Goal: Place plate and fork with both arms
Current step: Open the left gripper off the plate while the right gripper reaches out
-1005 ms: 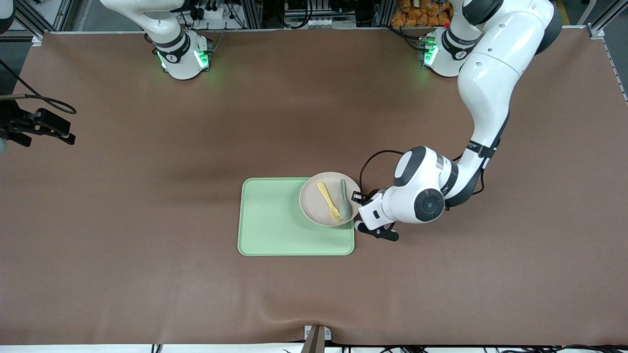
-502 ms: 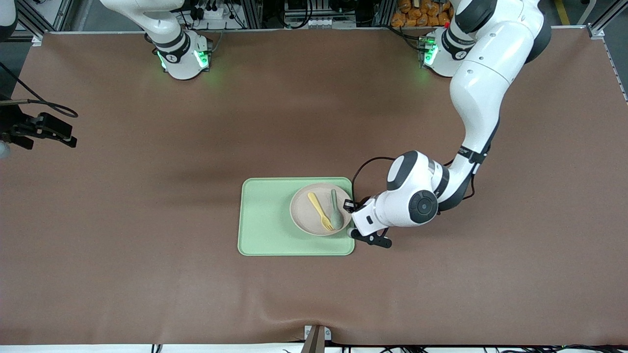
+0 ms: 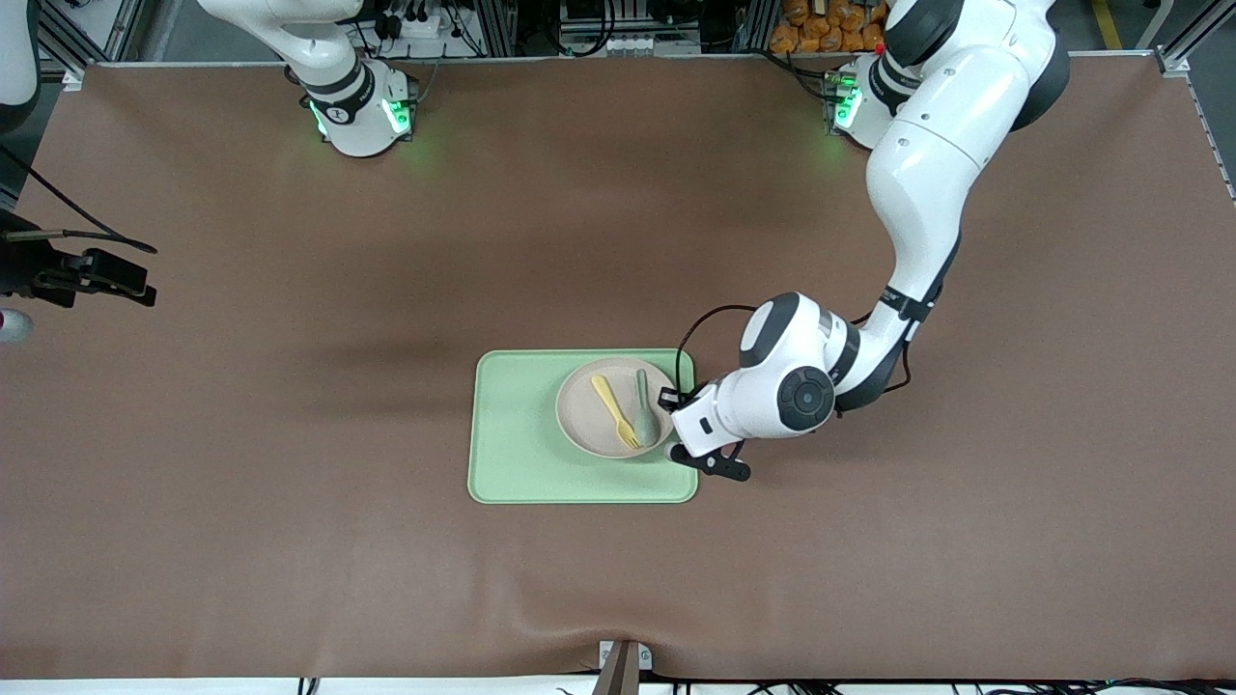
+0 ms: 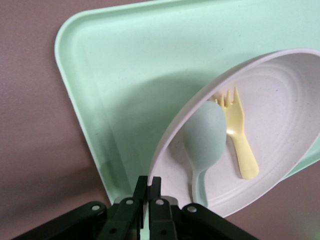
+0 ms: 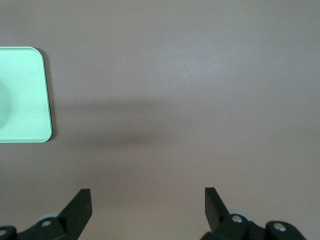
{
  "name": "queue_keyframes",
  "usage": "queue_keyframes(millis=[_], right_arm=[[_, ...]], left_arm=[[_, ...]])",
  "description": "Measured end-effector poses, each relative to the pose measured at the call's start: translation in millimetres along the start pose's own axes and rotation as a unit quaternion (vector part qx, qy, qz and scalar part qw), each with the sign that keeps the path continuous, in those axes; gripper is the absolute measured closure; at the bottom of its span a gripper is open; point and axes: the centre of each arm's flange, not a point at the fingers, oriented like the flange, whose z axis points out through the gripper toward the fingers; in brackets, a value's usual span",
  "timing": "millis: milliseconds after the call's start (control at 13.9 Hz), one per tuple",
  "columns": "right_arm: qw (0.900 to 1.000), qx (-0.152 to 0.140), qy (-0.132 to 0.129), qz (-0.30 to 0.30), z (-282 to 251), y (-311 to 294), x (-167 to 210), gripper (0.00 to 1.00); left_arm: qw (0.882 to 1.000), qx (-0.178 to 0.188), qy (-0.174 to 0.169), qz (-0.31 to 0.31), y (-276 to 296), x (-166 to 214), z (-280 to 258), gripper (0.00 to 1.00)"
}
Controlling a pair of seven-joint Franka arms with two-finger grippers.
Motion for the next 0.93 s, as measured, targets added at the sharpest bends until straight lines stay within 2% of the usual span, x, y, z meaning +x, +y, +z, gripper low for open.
queue_keyframes(millis=[359, 718, 790, 933], right_arm=[[1.000, 0.001, 0.002, -0.002, -1, -3, 0, 0.00], [1.000, 0.024, 0.001, -0.001, 1, -7, 2, 0.00], [1.000, 0.025, 0.000, -0.003, 3, -9, 3, 0.00], [1.000, 0.029, -0.004, -0.010, 8, -18, 7, 0.00]], left_arm=[[1.000, 0.011, 0.002, 0.000, 0, 0, 15, 0.95], [1.000, 0.020, 0.015, 0.001, 5, 0, 22, 0.94], [1.000, 0.019, 0.020, -0.006, 5, 1, 21, 0.92], [0.999, 0.017, 0.028, -0.018, 5, 3, 19, 0.73]])
